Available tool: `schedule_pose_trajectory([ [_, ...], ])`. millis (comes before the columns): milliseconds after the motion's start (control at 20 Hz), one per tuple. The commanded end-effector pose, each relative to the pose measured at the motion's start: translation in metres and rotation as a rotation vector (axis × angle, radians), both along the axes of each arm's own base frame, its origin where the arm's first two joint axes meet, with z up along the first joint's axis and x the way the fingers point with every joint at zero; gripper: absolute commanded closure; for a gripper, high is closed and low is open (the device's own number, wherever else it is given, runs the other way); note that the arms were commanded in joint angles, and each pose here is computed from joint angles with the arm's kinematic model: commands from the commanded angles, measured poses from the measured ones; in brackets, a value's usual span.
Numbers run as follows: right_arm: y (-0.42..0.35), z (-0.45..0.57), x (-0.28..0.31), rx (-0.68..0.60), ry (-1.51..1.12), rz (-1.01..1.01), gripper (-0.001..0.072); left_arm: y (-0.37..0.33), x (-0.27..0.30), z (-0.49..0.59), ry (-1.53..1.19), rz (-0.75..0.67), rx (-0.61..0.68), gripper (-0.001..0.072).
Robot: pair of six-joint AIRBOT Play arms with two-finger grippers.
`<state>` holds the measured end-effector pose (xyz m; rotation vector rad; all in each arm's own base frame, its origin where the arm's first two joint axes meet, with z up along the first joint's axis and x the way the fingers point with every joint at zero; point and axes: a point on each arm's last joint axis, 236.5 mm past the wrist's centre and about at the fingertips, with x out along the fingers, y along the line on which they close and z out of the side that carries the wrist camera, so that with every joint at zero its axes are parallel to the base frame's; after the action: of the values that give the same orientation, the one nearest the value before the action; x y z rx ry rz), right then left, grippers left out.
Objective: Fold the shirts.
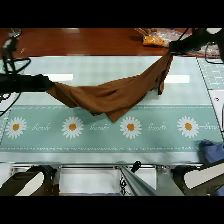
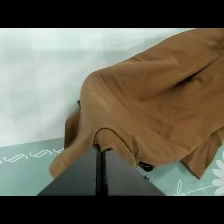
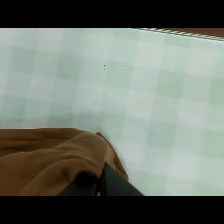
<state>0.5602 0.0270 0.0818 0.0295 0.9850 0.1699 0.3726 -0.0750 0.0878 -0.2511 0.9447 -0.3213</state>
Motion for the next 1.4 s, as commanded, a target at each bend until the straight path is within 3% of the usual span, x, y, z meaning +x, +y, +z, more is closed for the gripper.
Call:
schedule_pose_trajectory([
  [0, -0.001, -0.051, 0.008, 0.026, 0.087, -0.047, 0.0692, -0.005, 0.009, -0.044, 0.105, -0.008, -0.007, 0.0692],
  [250, 0.000, -0.098, 0.001, 0.041, 0.206, -0.069, 0.0689, -0.018, 0.015, -0.072, 0.154, -0.037, 0.000, 0.0692],
  [300, 0.000, -0.094, 0.003, 0.040, 0.190, -0.068, 0.0635, -0.016, 0.018, -0.071, 0.140, -0.029, 0.005, 0.0692],
  [400, -0.001, -0.080, 0.001, 0.033, 0.172, -0.056, 0.0351, -0.013, 0.020, -0.071, 0.134, -0.023, 0.009, 0.0692],
  [450, 0.000, -0.072, -0.006, 0.022, 0.180, -0.030, 0.0311, -0.013, 0.020, -0.071, 0.135, -0.022, 0.008, 0.0692],
  [650, 0.011, -0.057, -0.049, 0.031, 0.288, 0.067, 0.0376, -0.013, 0.020, -0.071, 0.136, -0.023, 0.008, 0.0692],
  [850, 0.069, -0.055, -0.096, 0.319, 0.384, 0.191, 0.0375, -0.014, 0.018, -0.071, 0.143, -0.027, 0.008, 0.0692],
  [950, 0.080, -0.065, -0.124, 0.389, 0.435, 0.180, 0.0375, -0.014, 0.018, -0.071, 0.142, -0.027, 0.008, 0.0692],
  [1350, 0.124, -0.150, -0.243, 0.311, 0.665, 0.246, 0.0312, -0.013, 0.019, -0.071, 0.139, -0.025, 0.007, 0.0692],
])
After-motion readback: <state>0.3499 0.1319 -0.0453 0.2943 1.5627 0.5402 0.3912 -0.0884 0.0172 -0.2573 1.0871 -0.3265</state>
